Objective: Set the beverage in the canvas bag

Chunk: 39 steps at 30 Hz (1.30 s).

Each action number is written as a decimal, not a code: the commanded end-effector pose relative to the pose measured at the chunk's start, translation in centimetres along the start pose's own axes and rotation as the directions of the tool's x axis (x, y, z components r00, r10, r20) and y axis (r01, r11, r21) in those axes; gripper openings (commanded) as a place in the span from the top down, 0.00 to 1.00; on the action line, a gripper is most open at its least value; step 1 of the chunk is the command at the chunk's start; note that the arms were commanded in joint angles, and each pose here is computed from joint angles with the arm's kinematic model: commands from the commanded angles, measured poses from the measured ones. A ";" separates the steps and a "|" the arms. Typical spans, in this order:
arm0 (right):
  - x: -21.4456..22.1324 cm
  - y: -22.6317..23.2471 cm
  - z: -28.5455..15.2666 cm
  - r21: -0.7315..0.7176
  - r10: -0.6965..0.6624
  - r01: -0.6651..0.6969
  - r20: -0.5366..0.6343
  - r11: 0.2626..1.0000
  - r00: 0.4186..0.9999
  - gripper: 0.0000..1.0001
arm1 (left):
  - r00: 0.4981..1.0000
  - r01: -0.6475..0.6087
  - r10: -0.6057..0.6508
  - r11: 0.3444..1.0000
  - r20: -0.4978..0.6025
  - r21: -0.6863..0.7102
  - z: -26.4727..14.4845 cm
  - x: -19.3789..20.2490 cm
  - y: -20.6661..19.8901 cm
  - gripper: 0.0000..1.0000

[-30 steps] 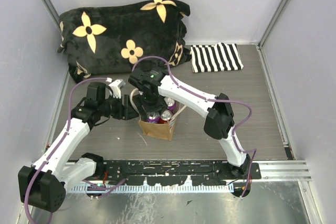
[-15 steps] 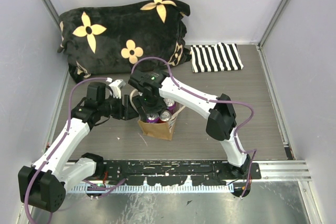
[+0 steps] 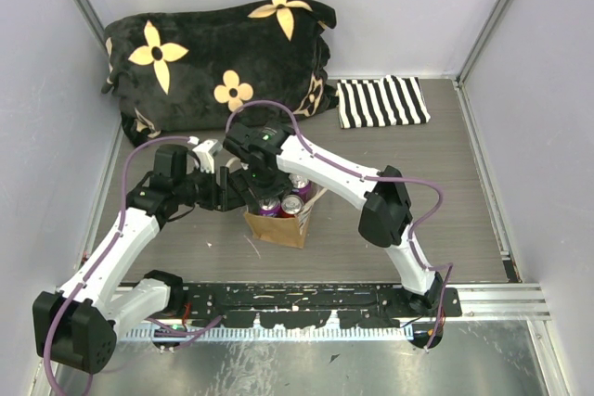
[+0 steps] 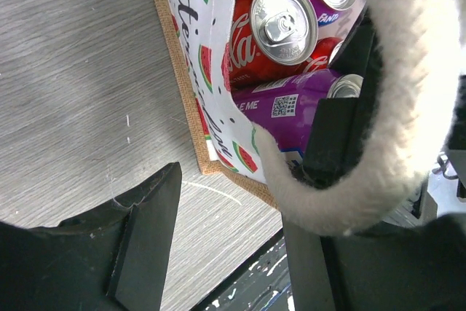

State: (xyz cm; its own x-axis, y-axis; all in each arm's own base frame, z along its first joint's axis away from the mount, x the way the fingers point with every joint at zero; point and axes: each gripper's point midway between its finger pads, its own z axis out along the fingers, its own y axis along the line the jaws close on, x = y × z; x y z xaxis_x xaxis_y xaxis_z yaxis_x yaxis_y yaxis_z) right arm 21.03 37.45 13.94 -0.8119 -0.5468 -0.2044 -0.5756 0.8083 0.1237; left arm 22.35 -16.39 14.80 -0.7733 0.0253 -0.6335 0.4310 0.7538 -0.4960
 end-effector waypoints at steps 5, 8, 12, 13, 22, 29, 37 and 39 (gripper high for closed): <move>-1.8 2.6 -0.3 -0.093 -0.110 0.117 0.078 0.989 0.991 0.99 | 1.000 -0.007 0.007 1.000 0.014 0.023 0.2 -0.4 -0.2 0.37; -1.1 2.7 0.6 -0.098 -0.131 0.135 0.050 0.986 0.990 0.99 | 1.000 -0.009 0.008 1.000 0.014 0.023 0.3 -0.5 -0.2 0.37; 0.0 2.2 2.0 -0.090 -0.144 0.145 0.010 0.985 0.989 0.99 | 1.000 -0.007 0.006 1.000 0.015 0.021 0.3 -0.5 -0.2 0.37; 0.3 2.1 2.3 -0.089 -0.145 0.144 -0.001 0.986 0.989 0.99 | 1.000 -0.008 0.008 1.000 0.015 0.021 0.3 -0.5 -0.2 0.37; 0.8 2.0 3.3 -0.093 -0.151 0.150 -0.008 0.984 0.988 0.93 | 1.000 -0.002 0.001 1.000 0.015 0.017 0.4 -0.4 -0.1 0.37; -1.2 2.3 1.3 -0.081 -0.151 0.157 0.072 0.984 0.986 0.51 | 1.000 0.002 -0.002 1.000 0.011 0.021 0.4 -0.4 -0.1 0.37; -2.6 2.5 -0.6 -0.071 -0.143 0.153 0.126 0.986 0.982 0.00 | 1.000 0.001 -0.001 1.000 0.012 0.025 0.6 -0.7 -0.1 0.37; -2.7 2.4 -0.8 -0.066 -0.139 0.149 0.130 0.987 0.982 0.00 | 1.000 0.001 -0.002 1.000 0.011 0.026 0.7 -0.7 -0.1 0.37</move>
State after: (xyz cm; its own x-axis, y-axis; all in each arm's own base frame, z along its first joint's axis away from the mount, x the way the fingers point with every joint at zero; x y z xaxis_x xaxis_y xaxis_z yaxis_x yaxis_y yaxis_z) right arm 22.59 37.29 12.17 -0.7586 -0.6142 -0.2175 -0.6413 0.7628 0.0824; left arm 21.82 -16.09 13.63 -0.8103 0.0332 -0.5851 0.3982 0.7636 -0.5082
